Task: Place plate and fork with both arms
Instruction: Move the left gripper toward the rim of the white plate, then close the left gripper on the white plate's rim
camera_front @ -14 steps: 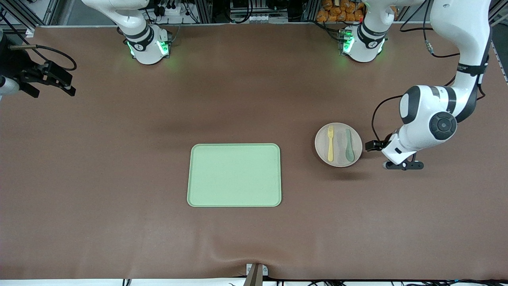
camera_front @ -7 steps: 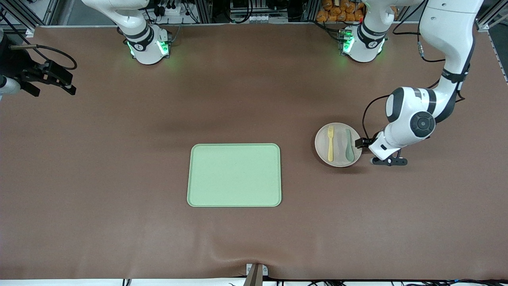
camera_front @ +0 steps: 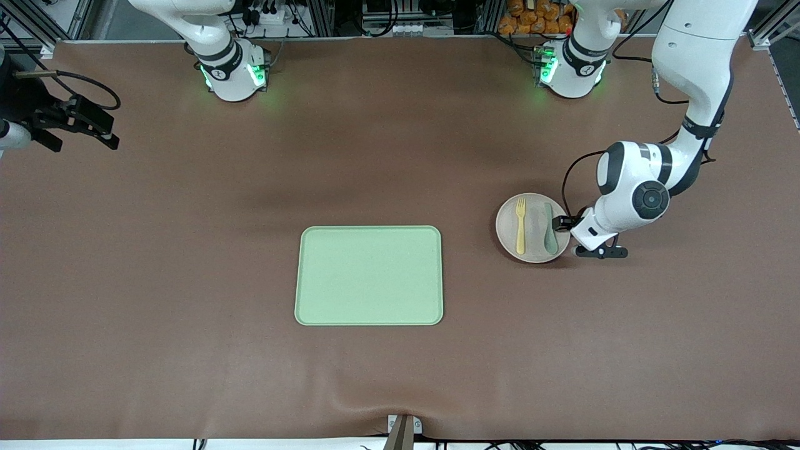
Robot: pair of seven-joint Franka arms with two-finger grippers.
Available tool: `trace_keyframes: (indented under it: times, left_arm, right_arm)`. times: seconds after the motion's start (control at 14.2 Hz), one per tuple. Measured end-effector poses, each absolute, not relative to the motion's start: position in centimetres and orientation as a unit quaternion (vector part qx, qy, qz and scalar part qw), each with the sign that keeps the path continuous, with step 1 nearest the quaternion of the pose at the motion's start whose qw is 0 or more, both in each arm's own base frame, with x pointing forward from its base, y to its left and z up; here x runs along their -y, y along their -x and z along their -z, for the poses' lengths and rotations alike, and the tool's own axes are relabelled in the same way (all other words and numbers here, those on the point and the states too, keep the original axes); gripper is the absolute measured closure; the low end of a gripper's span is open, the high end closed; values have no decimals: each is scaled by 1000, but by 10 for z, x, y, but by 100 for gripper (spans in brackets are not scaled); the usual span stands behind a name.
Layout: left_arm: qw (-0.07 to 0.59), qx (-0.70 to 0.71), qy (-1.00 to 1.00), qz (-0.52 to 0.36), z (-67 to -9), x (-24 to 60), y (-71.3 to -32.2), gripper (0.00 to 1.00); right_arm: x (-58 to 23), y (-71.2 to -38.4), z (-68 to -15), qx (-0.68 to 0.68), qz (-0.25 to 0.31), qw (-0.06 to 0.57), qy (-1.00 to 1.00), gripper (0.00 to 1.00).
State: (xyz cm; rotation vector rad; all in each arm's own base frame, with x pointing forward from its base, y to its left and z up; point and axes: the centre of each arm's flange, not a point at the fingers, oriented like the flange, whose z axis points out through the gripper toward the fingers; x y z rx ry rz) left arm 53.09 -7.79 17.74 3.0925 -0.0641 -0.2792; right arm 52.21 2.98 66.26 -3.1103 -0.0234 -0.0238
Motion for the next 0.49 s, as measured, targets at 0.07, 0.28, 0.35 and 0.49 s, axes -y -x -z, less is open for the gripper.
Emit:
trace_keyframes:
  times: [0.07, 0.28, 0.35, 0.49]
  left_arm:
    - [18, 21, -995, 91, -176, 78, -531, 24]
    - [20, 23, -996, 88, -178, 82, -532, 59]
    - [21, 26, -996, 86, -179, 85, -533, 69]
    - [21, 26, -996, 82, -186, 86, -536, 78]
  right_arm:
    - [-30, -522, -663, 7, 8, 16, 1000, 0]
    - [-30, -522, -663, 7, 8, 16, 1000, 0]
    - [-30, -522, -663, 7, 8, 16, 1000, 0]
    - [-30, -522, -663, 7, 8, 16, 1000, 0]
